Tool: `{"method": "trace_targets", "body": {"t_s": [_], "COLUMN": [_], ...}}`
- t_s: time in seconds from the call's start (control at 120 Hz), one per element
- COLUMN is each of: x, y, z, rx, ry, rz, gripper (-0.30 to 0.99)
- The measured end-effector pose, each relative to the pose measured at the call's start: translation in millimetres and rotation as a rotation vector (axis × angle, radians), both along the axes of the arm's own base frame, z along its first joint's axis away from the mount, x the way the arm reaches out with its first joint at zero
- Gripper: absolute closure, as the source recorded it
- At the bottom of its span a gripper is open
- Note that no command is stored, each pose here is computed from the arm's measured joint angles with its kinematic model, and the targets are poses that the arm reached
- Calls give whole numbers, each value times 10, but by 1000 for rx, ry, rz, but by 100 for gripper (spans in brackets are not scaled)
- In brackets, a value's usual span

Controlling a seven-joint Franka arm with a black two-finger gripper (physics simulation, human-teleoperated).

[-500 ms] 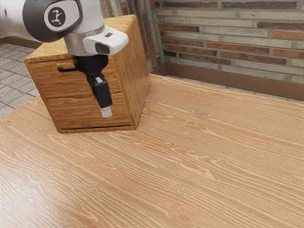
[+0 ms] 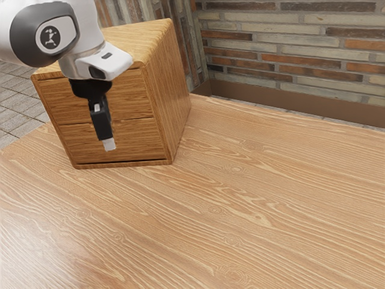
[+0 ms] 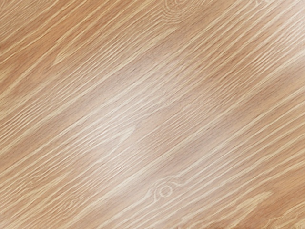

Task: Pull the drawer handle with one arm to open the drawer

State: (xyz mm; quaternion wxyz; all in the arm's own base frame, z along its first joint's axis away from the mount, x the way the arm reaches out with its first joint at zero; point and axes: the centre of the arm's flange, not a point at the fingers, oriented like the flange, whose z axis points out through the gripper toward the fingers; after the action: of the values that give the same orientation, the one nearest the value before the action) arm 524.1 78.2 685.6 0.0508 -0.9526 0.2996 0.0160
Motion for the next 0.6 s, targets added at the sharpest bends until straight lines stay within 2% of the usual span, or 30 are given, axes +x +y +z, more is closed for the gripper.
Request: {"method": "trace_targets", "body": {"t_s": [0.067,0.125,0.217,0.367,0.442,0.6], "x": [-86,-159,-213,-119,-85,-16], "y": [98,371,736,796,953,1262], "z": [-99,-111,-70,-11,-32,-71], "rx": [-2,5,58,120,137,170], "ry": [-11,-37,-77,-138,-156,-187], "rz": [-28,-18,-12,-105,-126,-170], "gripper": [0,0,0,1,8,33]}}
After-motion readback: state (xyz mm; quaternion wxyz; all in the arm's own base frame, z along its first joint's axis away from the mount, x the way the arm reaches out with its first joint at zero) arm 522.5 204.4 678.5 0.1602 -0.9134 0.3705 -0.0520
